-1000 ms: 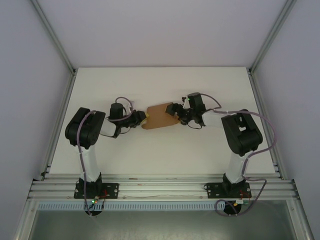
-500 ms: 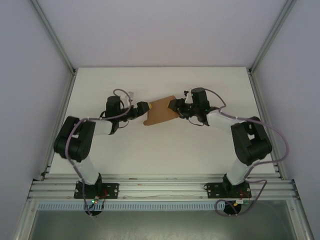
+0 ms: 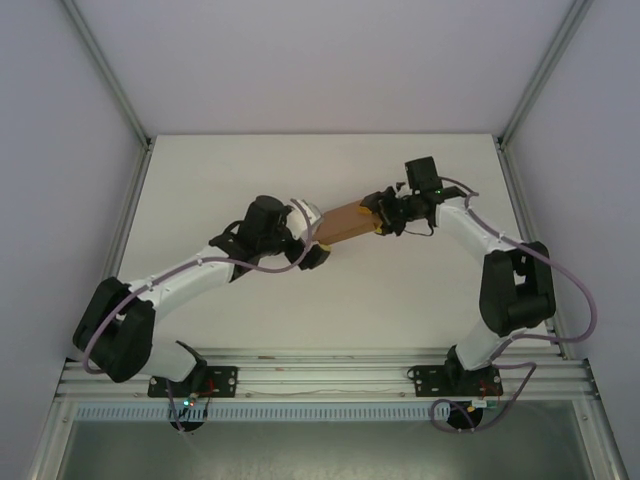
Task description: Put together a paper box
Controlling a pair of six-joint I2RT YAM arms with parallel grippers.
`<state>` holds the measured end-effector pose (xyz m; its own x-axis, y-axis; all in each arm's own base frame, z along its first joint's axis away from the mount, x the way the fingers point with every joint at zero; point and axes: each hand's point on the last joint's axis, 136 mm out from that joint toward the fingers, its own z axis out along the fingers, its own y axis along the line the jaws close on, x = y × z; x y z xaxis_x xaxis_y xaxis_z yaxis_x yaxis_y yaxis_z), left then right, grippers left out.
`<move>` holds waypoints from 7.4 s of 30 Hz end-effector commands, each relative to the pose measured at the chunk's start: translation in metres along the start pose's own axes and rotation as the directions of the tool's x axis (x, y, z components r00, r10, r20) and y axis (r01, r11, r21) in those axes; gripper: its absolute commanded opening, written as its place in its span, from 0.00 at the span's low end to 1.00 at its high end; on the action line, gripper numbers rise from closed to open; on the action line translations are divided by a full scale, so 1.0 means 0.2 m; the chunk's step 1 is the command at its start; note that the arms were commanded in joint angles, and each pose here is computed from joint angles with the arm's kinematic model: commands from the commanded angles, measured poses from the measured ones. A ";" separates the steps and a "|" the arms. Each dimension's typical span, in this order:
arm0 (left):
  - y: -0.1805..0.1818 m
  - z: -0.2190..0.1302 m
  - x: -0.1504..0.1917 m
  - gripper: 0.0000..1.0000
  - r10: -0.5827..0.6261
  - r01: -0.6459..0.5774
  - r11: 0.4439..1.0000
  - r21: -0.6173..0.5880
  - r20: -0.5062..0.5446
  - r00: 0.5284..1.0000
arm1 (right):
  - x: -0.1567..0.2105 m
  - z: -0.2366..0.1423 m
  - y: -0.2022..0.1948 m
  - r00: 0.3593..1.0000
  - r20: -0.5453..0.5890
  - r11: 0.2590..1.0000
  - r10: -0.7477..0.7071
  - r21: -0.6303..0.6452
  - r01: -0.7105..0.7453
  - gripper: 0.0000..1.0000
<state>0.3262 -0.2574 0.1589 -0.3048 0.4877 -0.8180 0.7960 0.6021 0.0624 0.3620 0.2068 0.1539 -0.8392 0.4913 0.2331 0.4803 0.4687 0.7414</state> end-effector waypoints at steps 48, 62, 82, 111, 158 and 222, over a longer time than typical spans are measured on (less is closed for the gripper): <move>-0.20 0.05 0.24 0.33 0.468 -0.285 0.862 0.420 -0.438 0.768 | -0.15 -0.61 0.00 0.335 0.353 0.477 -0.873 0.478 0.738 1.00; -0.19 0.14 0.30 0.33 0.478 -0.200 0.840 0.505 -0.513 0.713 | 0.26 -0.27 -0.12 0.179 -0.076 0.163 -0.981 0.185 0.969 0.64; -0.16 0.22 0.31 0.34 0.442 -0.149 0.862 0.485 -0.576 0.688 | 0.18 -0.17 -0.23 0.289 -0.221 0.230 -0.931 0.257 0.938 0.23; -0.14 0.28 0.24 0.39 0.332 -0.114 0.915 0.387 -0.562 0.758 | 0.08 -0.01 -0.21 0.579 0.354 0.677 -0.734 0.445 0.586 0.00; 0.16 -0.02 0.12 0.43 -0.109 0.048 0.987 -0.156 -0.411 0.905 | 0.14 0.00 -0.33 0.516 0.210 0.537 -0.830 0.550 0.640 0.00; -0.09 0.10 0.48 0.00 -0.690 0.578 0.711 -0.400 -0.240 0.683 | 0.18 -0.05 -0.46 0.282 0.395 0.485 -0.875 0.700 0.525 0.00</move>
<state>0.3277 -0.2522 0.1175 -0.8324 -0.0194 -0.5538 0.1824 0.9341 -0.3069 0.2961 0.1832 0.1231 -0.5266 0.0737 -0.8469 -0.0170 0.9951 0.0972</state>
